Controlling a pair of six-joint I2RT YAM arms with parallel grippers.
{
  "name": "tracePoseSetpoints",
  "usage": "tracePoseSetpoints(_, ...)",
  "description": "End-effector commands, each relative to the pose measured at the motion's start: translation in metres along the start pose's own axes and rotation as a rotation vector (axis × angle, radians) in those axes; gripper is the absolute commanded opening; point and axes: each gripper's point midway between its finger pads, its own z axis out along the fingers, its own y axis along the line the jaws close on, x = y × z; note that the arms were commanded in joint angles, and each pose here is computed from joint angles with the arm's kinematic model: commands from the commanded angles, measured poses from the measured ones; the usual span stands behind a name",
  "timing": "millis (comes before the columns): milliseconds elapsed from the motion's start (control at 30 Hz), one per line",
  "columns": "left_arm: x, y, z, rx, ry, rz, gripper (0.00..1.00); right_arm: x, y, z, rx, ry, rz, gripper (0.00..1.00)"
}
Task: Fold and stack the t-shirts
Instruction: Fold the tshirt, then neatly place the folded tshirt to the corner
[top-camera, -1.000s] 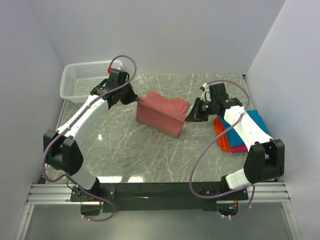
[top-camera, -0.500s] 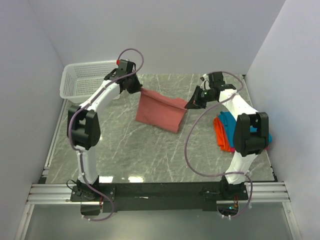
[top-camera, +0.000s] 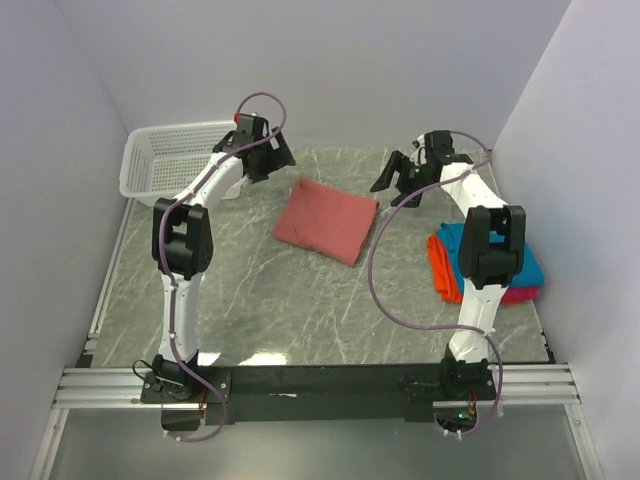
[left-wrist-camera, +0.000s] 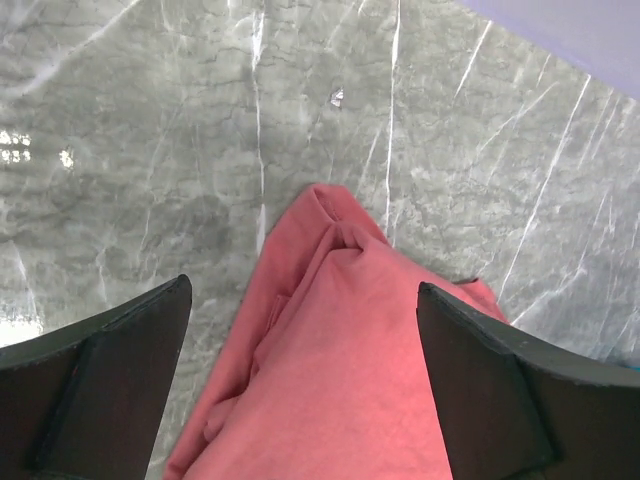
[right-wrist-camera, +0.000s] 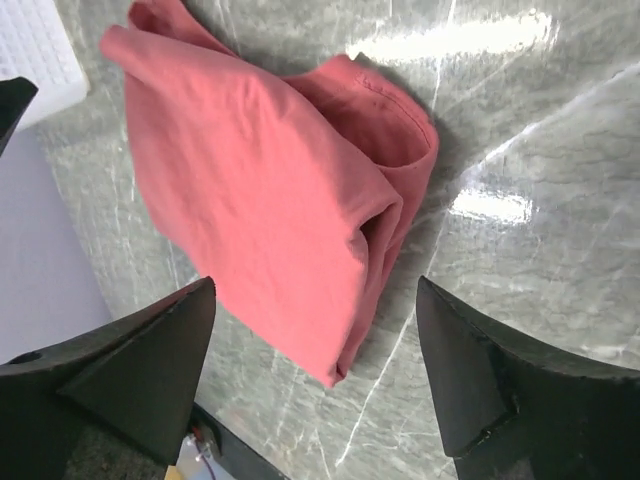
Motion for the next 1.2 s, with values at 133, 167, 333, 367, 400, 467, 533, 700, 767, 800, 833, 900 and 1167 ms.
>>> tracePoseSetpoints(133,-0.002,-0.017,-0.045,0.080,-0.024,0.016,0.99,0.022,0.024,-0.022,-0.012,-0.075,-0.066,0.90)
tracePoseSetpoints(167,0.001,-0.016,-0.048,0.081,-0.016,0.015,1.00,0.026,0.019,-0.021,0.021,-0.089,-0.063,0.91)
tracePoseSetpoints(333,0.020,-0.010,-0.080,0.104,-0.006,-0.010,0.99,0.054,0.004,-0.005,0.138,-0.132,-0.016,0.92)
tracePoseSetpoints(367,0.018,-0.015,-0.095,0.127,-0.022,-0.010,0.99,0.059,0.004,0.000,0.171,-0.148,-0.022,0.91)
tracePoseSetpoints(400,0.029,-0.007,-0.095,0.115,-0.004,-0.020,0.99,0.063,0.000,0.004,0.195,-0.148,-0.015,0.91)
tracePoseSetpoints(467,0.031,-0.006,-0.114,0.124,-0.024,-0.027,0.99,0.070,-0.003,0.016,0.235,-0.141,0.000,0.90)
tracePoseSetpoints(533,0.045,0.010,-0.118,0.084,-0.018,-0.043,0.99,0.068,-0.005,0.023,0.252,-0.160,0.009,0.85)
tracePoseSetpoints(700,0.060,0.029,-0.136,0.042,-0.027,-0.058,0.99,0.067,-0.015,0.041,0.310,-0.168,0.033,0.68)
tracePoseSetpoints(767,0.067,0.036,-0.139,0.021,-0.017,-0.060,0.99,0.072,-0.024,0.049,0.343,-0.142,0.036,0.62)
tracePoseSetpoints(800,0.070,0.040,-0.140,0.010,-0.014,-0.064,1.00,0.074,-0.023,0.052,0.350,-0.128,0.036,0.61)
tracePoseSetpoints(833,0.070,0.039,-0.142,0.014,-0.016,-0.062,1.00,0.077,-0.028,0.058,0.363,-0.116,0.034,0.61)
tracePoseSetpoints(900,0.071,0.041,-0.143,0.012,-0.018,-0.065,0.99,0.082,-0.031,0.063,0.368,-0.098,0.035,0.60)
tracePoseSetpoints(1167,0.070,0.042,-0.146,0.003,-0.026,-0.064,0.99,0.089,-0.034,0.085,0.421,-0.050,-0.014,0.32)
